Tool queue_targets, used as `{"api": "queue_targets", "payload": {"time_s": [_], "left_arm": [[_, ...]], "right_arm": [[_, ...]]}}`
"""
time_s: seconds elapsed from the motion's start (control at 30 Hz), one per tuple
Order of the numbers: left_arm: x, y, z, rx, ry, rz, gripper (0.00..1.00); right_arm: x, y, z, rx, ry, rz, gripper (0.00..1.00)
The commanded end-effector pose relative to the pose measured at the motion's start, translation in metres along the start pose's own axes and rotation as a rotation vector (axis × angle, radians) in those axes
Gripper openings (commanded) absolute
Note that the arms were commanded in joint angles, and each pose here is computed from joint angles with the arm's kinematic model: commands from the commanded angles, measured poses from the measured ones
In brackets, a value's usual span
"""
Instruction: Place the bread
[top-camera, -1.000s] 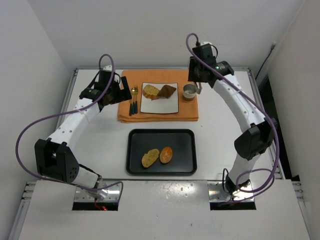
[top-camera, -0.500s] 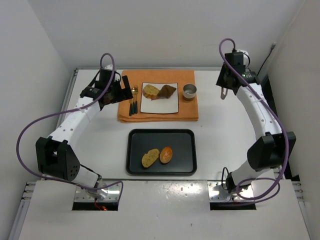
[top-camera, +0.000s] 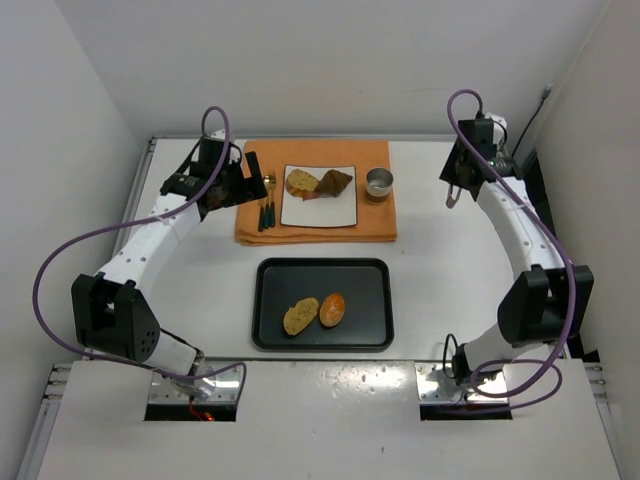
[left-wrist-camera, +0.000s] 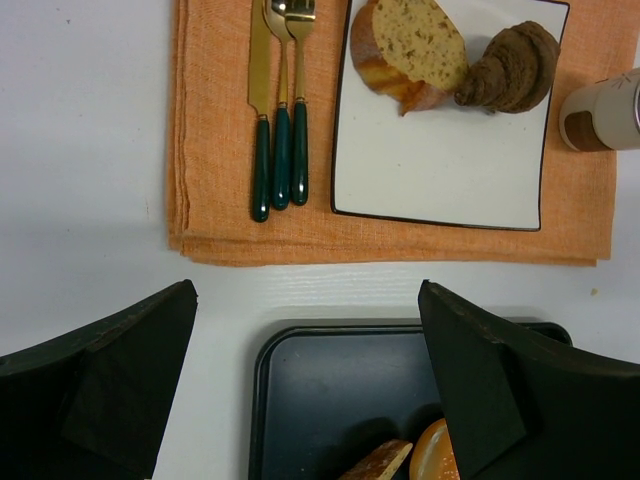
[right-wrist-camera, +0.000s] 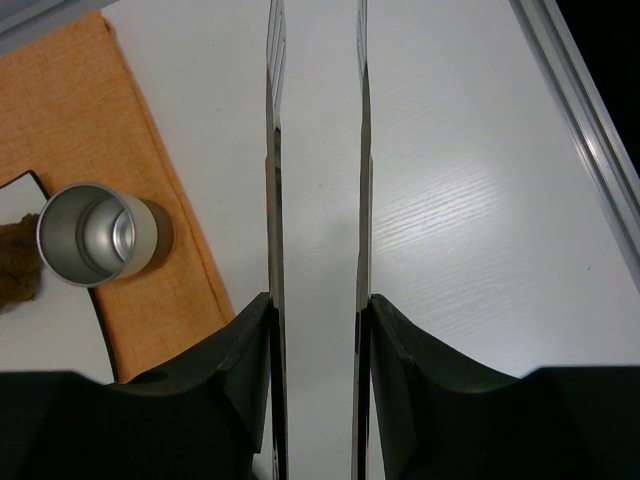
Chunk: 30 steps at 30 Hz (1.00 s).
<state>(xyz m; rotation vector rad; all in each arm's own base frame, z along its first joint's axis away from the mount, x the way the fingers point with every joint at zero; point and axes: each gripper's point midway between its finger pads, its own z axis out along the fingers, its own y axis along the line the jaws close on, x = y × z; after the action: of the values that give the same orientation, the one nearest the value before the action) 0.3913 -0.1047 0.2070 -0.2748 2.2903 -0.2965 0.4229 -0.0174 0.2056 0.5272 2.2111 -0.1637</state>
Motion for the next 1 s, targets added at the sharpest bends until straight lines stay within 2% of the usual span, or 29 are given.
{"api": "queue_targets", "payload": {"time_s": [0.0,0.2,0.37,0.4,0.5,0.53,0.57,0.7,0.8,0.97], "left_arm": [[-0.011,0.0,-0.004,0.012,-0.034,-0.021,0.99],[-0.011,0.0,-0.004,0.012,-0.034,-0.021,0.99],[-0.013,-0.001,-0.01,0.016,-0.042,-0.022,0.99],[-0.015,-0.002,-0.013,0.02,-0.051,-0.022,0.99],[-0.016,0.002,-0.013,0.014,-0.054,-0.028,0.99],[-0.016,0.002,-0.013,0.014,-0.054,-0.028,0.99],[-0.016,0.002,-0.013,0.014,-0.054,-0.028,0.99],[-0.014,0.003,-0.014,0.01,-0.045,-0.028,0.99],[-0.016,0.002,-0.017,0.014,-0.054,-0.028,0.99],[-0.017,0.004,-0.016,0.005,-0.058,-0.019,0.99]], "right_arm": [[-0.017,-0.001,0.0,-0.015,-0.09,0.055,0.41],[-0.008,0.0,0.043,-0.018,-0.195,0.064,0.43],[0.003,-0.003,0.091,0.044,-0.171,0.071,0.43],[0.019,-0.003,0.107,0.062,-0.123,0.052,0.44],[0.026,-0.001,0.127,0.065,-0.083,0.044,0.47],[0.042,-0.003,0.14,0.08,-0.041,0.028,0.5],[0.041,-0.001,0.145,0.081,-0.04,0.027,0.61],[0.062,-0.004,0.161,0.102,0.058,0.02,0.92],[0.045,-0.007,0.147,0.108,0.054,0.049,1.0],[0.011,-0.012,0.096,0.126,0.02,0.069,1.0]]}}
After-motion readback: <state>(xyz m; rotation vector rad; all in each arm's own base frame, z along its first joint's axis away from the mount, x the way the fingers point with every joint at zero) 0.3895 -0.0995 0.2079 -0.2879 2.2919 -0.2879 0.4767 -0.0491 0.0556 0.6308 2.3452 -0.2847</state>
